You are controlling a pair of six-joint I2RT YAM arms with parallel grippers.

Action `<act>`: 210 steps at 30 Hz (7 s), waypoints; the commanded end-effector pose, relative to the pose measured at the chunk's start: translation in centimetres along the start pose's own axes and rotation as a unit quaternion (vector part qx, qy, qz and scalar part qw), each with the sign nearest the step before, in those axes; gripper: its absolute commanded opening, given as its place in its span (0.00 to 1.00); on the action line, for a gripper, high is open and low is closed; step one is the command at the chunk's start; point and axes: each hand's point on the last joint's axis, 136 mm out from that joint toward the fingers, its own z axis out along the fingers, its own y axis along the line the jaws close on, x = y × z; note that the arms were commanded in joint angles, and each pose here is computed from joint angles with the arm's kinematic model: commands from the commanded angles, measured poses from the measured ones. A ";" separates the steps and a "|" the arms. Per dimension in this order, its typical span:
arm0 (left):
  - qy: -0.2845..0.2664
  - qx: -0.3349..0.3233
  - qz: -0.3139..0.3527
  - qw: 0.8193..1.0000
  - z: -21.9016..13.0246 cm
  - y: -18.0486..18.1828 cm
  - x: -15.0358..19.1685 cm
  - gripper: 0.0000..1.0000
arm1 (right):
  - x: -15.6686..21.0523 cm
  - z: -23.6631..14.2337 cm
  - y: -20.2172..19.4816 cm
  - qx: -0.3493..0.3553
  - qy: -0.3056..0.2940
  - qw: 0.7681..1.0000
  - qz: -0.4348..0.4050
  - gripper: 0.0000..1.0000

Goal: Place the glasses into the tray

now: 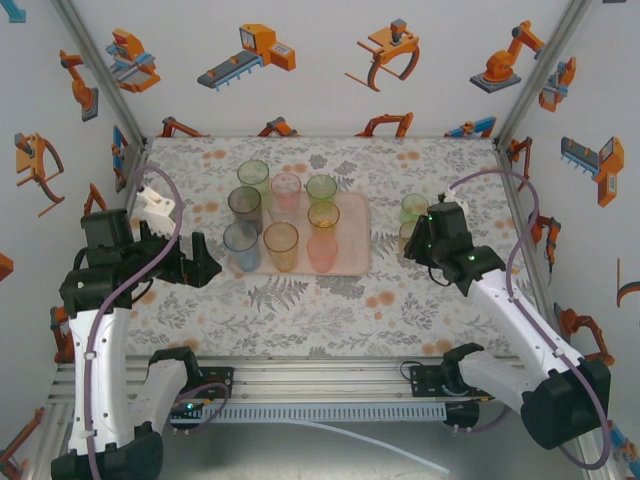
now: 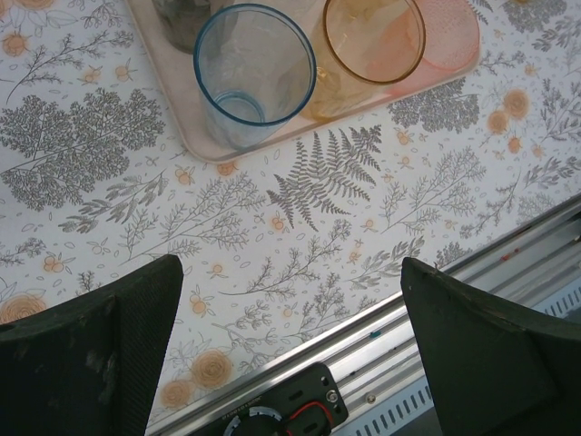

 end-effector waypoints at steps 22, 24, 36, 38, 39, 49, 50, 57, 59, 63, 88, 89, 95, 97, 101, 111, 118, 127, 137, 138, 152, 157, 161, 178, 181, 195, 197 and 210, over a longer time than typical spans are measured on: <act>0.005 0.003 -0.012 1.000 0.4 0.5 0.6 0.98 | -0.7 0.4 -0.2 -0.001 -0.025 1.000 0.007 0.43; 0.007 0.003 -0.013 1.000 0.5 0.5 0.6 0.99 | -0.7 0.5 -0.2 0.000 -0.022 1.000 0.006 0.43; 0.008 0.006 -0.019 1.000 0.8 0.7 0.4 0.98 | -1.0 0.6 -0.3 0.009 -0.023 1.000 -0.004 0.43; 0.009 0.008 -0.020 1.000 0.8 0.6 0.5 0.97 | -1.1 0.7 -0.3 0.009 -0.022 1.000 -0.005 0.43; 0.010 0.013 -0.021 1.000 0.9 0.5 0.5 0.97 | -1.1 0.7 -0.2 0.009 -0.021 1.000 -0.006 0.43; 0.006 0.031 -0.023 0.999 0.7 -0.2 0.5 0.97 | -1.6 0.2 -0.1 0.018 -0.005 0.999 -0.026 0.44; 0.006 0.031 -0.025 0.999 0.7 -0.2 0.5 0.97 | -1.7 0.1 -0.2 0.021 -0.005 0.999 -0.029 0.44; 0.004 0.032 -0.025 0.999 0.6 -0.2 0.3 0.97 | -1.9 -0.2 -0.5 0.032 0.003 0.999 -0.036 0.45; 0.003 0.030 -0.025 0.999 0.6 -0.2 0.3 0.97 | -2.0 -0.2 -0.4 0.032 0.005 0.999 -0.039 0.45; 0.002 0.034 -0.025 0.999 0.6 -0.3 0.2 0.97 | -2.4 0.1 -0.2 0.045 0.024 0.997 -0.057 0.45; -0.002 0.028 -0.026 0.999 0.4 -0.1 0.2 0.97 | -4.6 7.7 -3.2 0.087 0.104 0.990 -0.049 0.42; -0.002 0.029 -0.026 0.999 0.4 -0.2 0.2 0.97 | -4.6 8.0 -3.3 0.088 0.107 0.989 -0.048 0.41; -0.002 0.028 -0.025 0.999 0.4 -0.2 0.3 0.97 | -3.9 9.4 -3.9 0.094 0.125 0.987 -0.044 0.37; -0.002 0.028 -0.026 0.999 0.4 -0.1 0.3 0.97 | -3.6 9.8 -4.2 0.099 0.130 0.986 -0.045 0.35; -0.002 0.028 -0.025 0.999 0.4 -0.2 0.4 0.97 | -3.3 10.4 -4.2 0.095 0.137 0.985 -0.042 0.30; -0.005 0.028 -0.025 0.999 0.3 -0.3 0.4 0.97 | -2.8 11.4 -4.1 0.090 0.149 0.984 -0.040 0.18; -0.008 0.028 -0.024 0.999 0.1 -0.4 0.3 0.97 | -2.9 11.1 -4.0 0.087 0.148 0.984 -0.043 0.10; -0.010 0.027 -0.024 0.999 0.0 -0.3 0.2 0.97 | -3.7 9.5 -3.3 0.073 0.135 0.987 -0.045 0.06; -0.013 0.028 -0.023 0.999 -0.1 -0.5 0.2 0.97 | -4.6 7.0 -2.0 0.049 0.120 0.990 -0.049 0.05; -0.014 0.027 -0.023 0.999 -0.1 -0.5 0.1 0.97 | -4.6 6.8 -1.8 0.046 0.119 0.990 -0.051 0.05; -0.019 0.028 -0.025 0.999 -0.3 -0.5 0.0 0.97 | -3.4 4.6 4.4 0.012 0.108 0.988 -0.113 0.05; -0.020 0.030 -0.025 0.999 -0.2 -0.5 -0.1 0.97 | -2.1 4.7 6.6 0.000 0.112 0.985 -0.132 0.06; -0.019 0.031 -0.026 0.999 -0.2 -0.5 -0.1 0.97 | -0.9 5.3 7.7 -0.003 0.120 0.982 -0.145 0.06; -0.016 0.028 -0.029 0.999 0.0 -0.3 0.0 0.97 | 2.8 8.7 9.8 0.012 0.152 0.968 -0.198 0.07; -0.016 0.028 -0.030 0.999 0.0 -0.3 0.0 0.97 | 3.2 9.3 9.7 0.013 0.154 0.967 -0.202 0.07; -0.017 0.031 -0.031 0.999 -0.1 -0.4 0.0 0.97 | 4.4 10.0 9.3 0.013 0.167 0.966 -0.198 0.09; -0.018 0.031 -0.031 0.999 -0.1 -0.4 0.0 0.97 | 4.5 10.0 9.2 0.014 0.170 0.965 -0.198 0.09; -0.020 0.030 -0.028 0.999 -0.2 -0.5 0.0 0.97 | 5.4 10.0 8.9 0.011 0.177 0.966 -0.188 0.14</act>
